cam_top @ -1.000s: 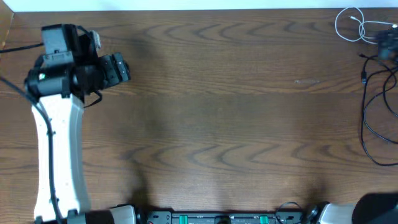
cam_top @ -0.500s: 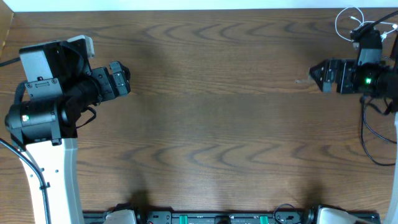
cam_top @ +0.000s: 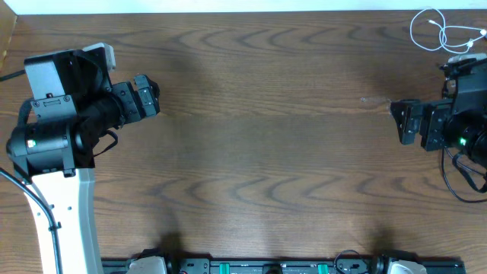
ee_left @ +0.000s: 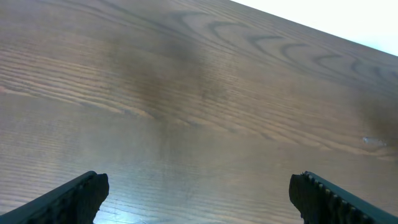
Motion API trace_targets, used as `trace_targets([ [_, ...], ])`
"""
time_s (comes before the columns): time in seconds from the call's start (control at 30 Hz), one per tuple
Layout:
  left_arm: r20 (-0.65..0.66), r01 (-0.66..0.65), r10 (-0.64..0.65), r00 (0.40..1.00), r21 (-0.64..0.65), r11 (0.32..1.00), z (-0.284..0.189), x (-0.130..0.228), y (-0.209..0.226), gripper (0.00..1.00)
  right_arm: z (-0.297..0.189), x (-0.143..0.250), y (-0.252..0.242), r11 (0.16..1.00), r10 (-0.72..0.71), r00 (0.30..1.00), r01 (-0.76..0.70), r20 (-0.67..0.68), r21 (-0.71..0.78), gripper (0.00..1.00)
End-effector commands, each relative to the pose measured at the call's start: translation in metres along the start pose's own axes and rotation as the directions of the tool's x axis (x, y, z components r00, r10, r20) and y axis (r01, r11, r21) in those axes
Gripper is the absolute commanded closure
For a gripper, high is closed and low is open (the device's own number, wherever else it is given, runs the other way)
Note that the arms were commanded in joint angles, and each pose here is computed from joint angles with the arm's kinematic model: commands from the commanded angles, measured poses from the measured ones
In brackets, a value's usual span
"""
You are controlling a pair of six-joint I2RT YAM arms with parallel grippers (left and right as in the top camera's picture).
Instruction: Untangle cables
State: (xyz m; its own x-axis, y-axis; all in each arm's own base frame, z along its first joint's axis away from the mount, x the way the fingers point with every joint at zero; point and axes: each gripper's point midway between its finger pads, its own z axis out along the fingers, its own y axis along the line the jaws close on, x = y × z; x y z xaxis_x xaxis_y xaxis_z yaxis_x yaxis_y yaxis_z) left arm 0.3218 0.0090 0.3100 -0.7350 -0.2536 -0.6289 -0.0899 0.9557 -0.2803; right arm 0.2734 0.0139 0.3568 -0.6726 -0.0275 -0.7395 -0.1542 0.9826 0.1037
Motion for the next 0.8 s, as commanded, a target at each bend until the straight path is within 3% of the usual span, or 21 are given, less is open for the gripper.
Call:
trace_targets([
  [0.0, 0.002, -0.014, 0.014, 1.0, 0.012, 1.0, -0.001, -0.002, -0.002, 0.02, -0.001, 0.0, 0.001, 1.0, -0.015, 1.0, 0.015, -0.003, 0.005, 0.01],
  [0.5, 0.002, -0.014, 0.014, 1.0, 0.012, 1.0, -0.001, -0.002, -0.002, 0.02, 0.006, 0.02, 0.015, 0.996, 0.01, 0.997, -0.017, -0.082, -0.09, 0.01],
  [0.63, 0.002, -0.014, 0.014, 1.0, 0.012, 1.0, -0.001, -0.002, -0.002, 0.02, 0.014, 0.043, 0.014, 0.996, 0.014, 0.995, -0.023, -0.103, -0.081, 0.01],
  [0.77, 0.002, -0.014, 0.014, 1.0, 0.012, 1.0, -0.001, -0.002, -0.002, 0.02, 0.032, 0.072, 0.011, 0.998, -0.01, 1.0, 0.008, -0.026, -0.064, 0.01],
])
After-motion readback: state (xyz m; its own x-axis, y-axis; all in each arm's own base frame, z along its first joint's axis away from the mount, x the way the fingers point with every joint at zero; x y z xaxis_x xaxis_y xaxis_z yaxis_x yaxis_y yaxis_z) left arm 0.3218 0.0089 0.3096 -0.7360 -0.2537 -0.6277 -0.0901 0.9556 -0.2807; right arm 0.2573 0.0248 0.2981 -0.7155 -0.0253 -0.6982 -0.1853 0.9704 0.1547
